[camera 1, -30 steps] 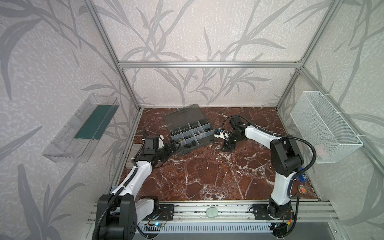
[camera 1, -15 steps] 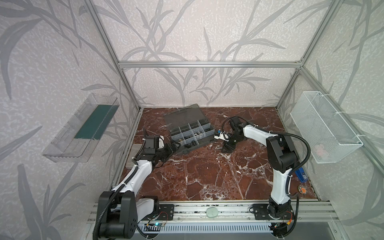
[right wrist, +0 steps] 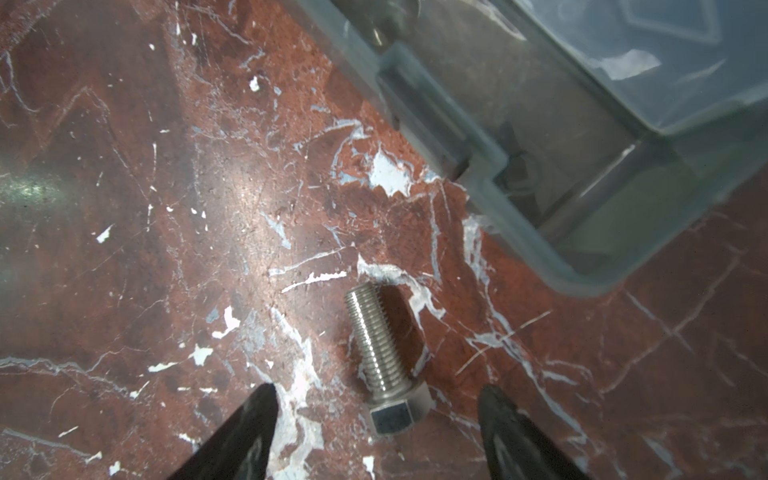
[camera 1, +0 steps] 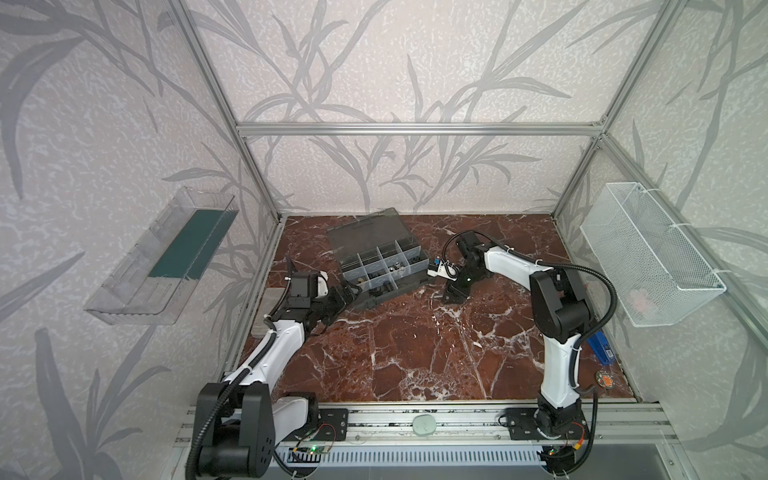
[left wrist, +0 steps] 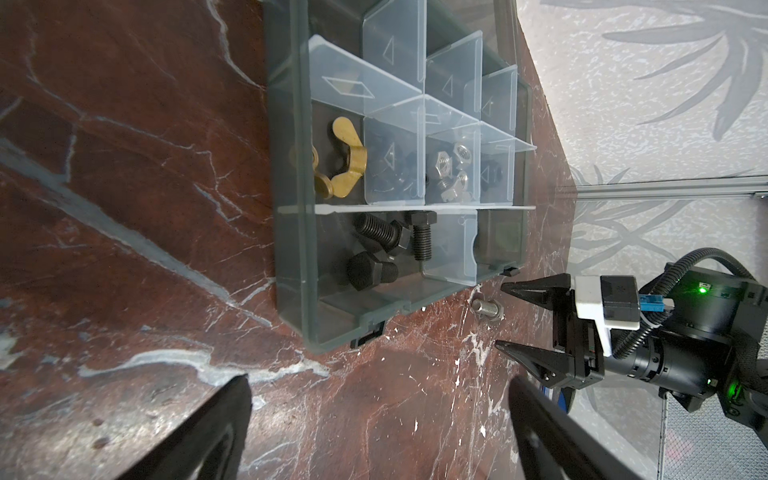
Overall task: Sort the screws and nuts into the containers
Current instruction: 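Move the right gripper to the silver bolt and close on it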
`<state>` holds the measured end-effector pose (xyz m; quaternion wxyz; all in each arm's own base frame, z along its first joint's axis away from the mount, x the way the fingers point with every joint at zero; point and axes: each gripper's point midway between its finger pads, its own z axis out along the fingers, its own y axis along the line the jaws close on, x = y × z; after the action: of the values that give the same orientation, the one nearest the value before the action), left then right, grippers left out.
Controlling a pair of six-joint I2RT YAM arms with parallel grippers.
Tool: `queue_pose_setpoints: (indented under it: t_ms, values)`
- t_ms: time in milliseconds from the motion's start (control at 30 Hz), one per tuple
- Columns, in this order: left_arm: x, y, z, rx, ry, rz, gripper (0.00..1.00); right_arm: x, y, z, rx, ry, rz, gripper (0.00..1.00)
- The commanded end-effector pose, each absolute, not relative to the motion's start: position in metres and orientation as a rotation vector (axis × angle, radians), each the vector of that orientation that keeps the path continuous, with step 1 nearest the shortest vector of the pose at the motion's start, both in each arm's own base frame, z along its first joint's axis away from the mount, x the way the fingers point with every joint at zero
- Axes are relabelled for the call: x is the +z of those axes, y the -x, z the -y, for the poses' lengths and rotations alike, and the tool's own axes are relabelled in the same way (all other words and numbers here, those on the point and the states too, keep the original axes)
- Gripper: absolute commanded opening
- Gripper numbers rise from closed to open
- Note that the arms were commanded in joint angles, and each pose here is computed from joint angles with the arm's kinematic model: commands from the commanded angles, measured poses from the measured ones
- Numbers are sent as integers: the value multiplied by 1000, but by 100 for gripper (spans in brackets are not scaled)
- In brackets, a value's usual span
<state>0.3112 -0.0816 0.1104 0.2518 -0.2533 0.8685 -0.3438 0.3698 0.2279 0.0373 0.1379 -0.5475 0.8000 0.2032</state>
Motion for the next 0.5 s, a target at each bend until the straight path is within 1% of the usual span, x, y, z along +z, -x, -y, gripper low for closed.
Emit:
queue_pose_setpoints:
  t_ms: [0,300,467]
  values:
    - [117,-313,79,-933,683,-2340,94,33,-363,-228,614,1614,-2360,76]
    - [117,-313,79,-930,677,-2340,95,26,-361,-228,585,1645,-2383,74]
    - [118,-313,78,-930,674,-2339,95,16,-357,-227,551,1688,-2415,71]
